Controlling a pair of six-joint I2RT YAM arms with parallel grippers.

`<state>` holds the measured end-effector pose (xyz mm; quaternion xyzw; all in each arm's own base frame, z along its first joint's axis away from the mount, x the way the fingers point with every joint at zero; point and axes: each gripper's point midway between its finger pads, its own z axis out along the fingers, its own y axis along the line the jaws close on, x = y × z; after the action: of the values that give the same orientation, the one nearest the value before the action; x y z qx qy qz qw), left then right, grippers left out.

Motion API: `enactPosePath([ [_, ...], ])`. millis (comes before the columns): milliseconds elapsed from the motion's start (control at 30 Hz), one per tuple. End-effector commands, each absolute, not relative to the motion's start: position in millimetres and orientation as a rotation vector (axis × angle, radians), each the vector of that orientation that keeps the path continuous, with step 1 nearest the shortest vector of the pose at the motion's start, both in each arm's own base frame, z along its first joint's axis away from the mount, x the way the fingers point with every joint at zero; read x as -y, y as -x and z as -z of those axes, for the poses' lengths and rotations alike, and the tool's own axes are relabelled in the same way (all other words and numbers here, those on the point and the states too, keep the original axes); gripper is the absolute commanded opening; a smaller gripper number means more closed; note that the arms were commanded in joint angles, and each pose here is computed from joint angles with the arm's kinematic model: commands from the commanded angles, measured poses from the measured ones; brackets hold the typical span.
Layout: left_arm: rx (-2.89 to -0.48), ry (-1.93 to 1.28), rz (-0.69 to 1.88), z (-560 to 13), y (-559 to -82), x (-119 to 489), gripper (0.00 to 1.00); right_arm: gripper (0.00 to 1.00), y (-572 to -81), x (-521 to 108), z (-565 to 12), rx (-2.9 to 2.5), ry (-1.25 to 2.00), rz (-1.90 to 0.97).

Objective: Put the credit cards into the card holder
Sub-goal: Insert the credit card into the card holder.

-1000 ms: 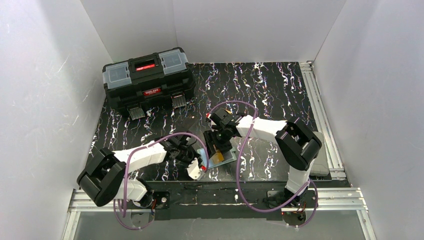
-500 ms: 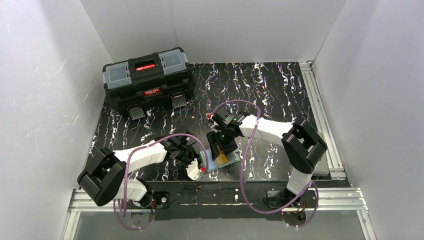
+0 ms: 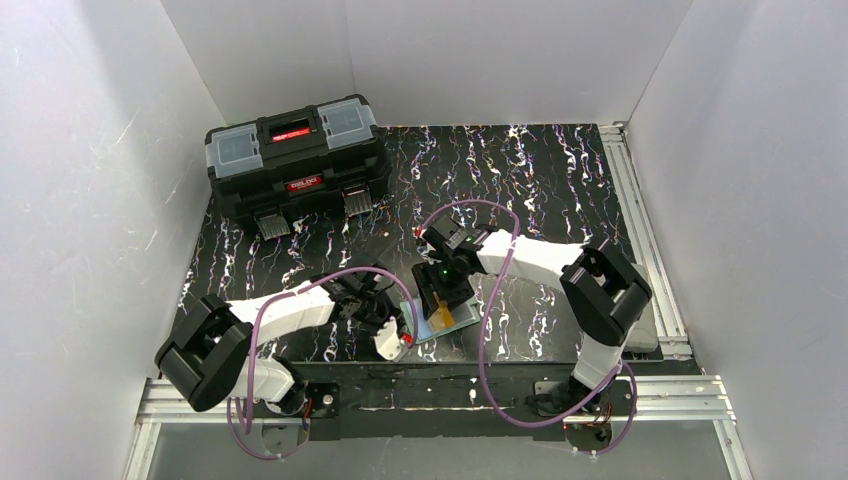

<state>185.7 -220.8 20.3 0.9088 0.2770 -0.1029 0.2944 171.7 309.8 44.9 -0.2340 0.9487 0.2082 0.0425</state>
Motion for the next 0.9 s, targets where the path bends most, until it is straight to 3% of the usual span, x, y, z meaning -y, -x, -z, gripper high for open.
enactPosePath([
  [0,-0.726,-2.406,0.317,-21.8,-175.2,223.0,0.08,0.72,-169.7,-316.0,-38.5,-2.899,0.735,-0.67],
  [867,-0.736,-2.409,0.317,-19.1,-174.6,222.8,0.08,0.68,-150.5,-348.3,-45.9,-2.861,0.824,-0.884],
])
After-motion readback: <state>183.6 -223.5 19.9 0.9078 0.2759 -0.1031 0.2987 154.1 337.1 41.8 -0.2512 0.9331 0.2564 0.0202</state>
